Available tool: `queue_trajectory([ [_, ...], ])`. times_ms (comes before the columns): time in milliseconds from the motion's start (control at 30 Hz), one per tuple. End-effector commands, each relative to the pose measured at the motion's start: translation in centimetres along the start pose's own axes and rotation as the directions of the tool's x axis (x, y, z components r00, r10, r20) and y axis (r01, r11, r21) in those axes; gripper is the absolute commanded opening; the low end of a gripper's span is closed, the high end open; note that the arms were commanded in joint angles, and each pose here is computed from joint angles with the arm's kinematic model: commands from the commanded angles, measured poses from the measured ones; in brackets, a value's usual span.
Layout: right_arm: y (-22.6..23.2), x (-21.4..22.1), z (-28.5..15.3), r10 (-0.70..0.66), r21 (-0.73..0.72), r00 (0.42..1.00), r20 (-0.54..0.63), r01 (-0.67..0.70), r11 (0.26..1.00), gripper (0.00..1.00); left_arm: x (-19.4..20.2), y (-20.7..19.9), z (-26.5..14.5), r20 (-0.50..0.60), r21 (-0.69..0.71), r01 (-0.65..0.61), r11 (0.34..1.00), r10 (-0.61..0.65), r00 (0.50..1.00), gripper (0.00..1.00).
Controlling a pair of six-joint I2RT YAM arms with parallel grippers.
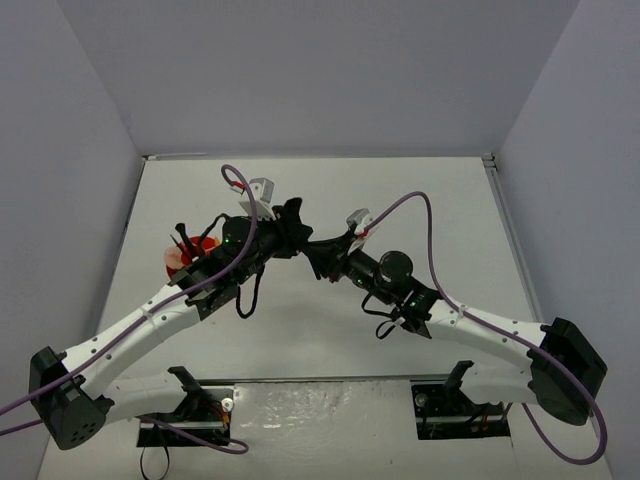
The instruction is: Organize the makeup
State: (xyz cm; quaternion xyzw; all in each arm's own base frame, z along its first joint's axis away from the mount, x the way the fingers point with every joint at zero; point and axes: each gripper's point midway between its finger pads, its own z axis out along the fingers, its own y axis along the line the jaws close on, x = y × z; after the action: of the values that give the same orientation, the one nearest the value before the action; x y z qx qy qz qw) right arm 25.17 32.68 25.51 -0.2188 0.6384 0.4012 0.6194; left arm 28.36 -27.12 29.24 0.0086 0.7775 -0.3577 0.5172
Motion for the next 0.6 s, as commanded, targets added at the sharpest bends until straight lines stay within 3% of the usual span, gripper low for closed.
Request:
queue_trajectory([
  [0,1.6,-4.7,-0.3,0.007,-0.050,0.988,0.157,0.001,0.999,0.09,-3.0,-1.5,-0.3,0.108,0.035,0.003,0.999,-0.007,0.994,0.01],
  [333,-0.5,-4.4,-0.9,-0.038,0.057,0.993,0.115,0.032,0.998,0.99,-4.2,0.9,-2.2,0.144,-0.090,-0.057,0.994,0.069,0.987,0.00],
  [467,-3.4,-3.8,-2.3,-0.094,0.205,0.994,0.051,0.082,0.975,1.00,-5.5,5.0,-4.8,0.162,-0.300,-0.126,0.946,0.180,0.970,0.00],
  [567,-5.3,-4.1,-4.0,-0.136,0.293,0.990,0.030,0.121,0.948,1.00,-7.3,8.5,-7.4,0.197,-0.482,-0.144,0.864,0.266,0.944,0.00],
])
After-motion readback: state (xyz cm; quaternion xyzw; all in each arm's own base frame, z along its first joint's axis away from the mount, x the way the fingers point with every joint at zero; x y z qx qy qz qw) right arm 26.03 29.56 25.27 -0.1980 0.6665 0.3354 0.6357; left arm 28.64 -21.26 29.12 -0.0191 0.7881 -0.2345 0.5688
